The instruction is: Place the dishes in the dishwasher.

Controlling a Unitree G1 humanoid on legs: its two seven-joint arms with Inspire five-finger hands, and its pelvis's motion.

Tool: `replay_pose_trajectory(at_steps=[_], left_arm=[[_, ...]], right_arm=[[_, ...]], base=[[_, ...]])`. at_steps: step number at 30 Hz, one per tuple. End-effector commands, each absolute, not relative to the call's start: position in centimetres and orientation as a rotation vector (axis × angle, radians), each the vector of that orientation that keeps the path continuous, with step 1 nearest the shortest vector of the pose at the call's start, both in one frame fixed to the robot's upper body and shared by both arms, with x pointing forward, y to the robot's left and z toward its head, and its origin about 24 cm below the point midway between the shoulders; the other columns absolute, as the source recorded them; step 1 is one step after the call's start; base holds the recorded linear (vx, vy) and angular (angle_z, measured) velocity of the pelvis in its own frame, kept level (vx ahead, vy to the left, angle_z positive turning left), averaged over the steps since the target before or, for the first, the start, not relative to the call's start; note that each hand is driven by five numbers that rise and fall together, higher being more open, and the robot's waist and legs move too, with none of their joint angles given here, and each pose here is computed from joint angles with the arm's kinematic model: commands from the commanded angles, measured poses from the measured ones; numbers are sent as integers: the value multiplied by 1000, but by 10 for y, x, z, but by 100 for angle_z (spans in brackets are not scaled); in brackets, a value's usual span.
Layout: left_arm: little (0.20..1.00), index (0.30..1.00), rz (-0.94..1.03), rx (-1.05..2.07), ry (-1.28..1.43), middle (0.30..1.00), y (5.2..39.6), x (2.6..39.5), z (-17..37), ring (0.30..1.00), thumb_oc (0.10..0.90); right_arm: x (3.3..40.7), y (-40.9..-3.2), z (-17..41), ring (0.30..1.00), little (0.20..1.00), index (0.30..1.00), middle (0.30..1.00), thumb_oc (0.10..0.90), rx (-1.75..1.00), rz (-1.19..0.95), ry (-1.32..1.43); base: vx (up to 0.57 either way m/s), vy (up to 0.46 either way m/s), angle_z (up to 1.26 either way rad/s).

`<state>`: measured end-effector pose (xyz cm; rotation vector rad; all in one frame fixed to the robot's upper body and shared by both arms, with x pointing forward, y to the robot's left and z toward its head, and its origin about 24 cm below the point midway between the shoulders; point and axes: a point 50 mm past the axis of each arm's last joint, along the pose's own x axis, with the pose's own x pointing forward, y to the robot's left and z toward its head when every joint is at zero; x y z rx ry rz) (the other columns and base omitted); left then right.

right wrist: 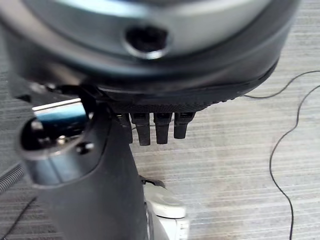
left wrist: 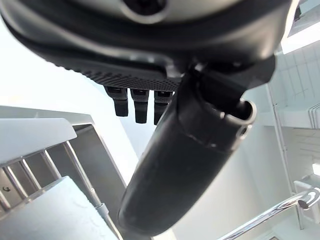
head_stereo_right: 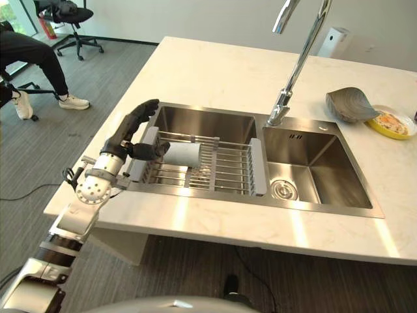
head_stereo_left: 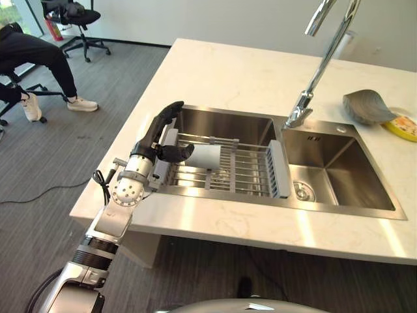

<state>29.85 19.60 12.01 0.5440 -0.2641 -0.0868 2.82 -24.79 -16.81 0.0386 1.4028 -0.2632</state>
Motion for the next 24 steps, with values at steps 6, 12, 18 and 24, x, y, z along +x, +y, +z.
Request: replay_pose_trajectory(at_steps=[6,12,18,24], left_arm=[[900,900,-67,805,-606,900,186,302,195,900,800],[900,900,-287,847,-622,900,157,295,187,900,800],[900,900,-347,870,-625,900,144,295,179,900,800],[900,900,-346,959,-571,900,149,302,169,900,800]], right_arm=[[18,-229,-170,900,900,900,900,800,51,-199,1342],[13,-210,-170,900,900,900,900,800,35,-88,1314],[-5,-202,-171,900,900,900,900,800,78,-82,1338],[-30,-204,-169,900,900,900,900,800,91,-120,1391]], base=[[43,-89,-5],[30,-22,-14],[18,13,-3],[-1,26,-3]])
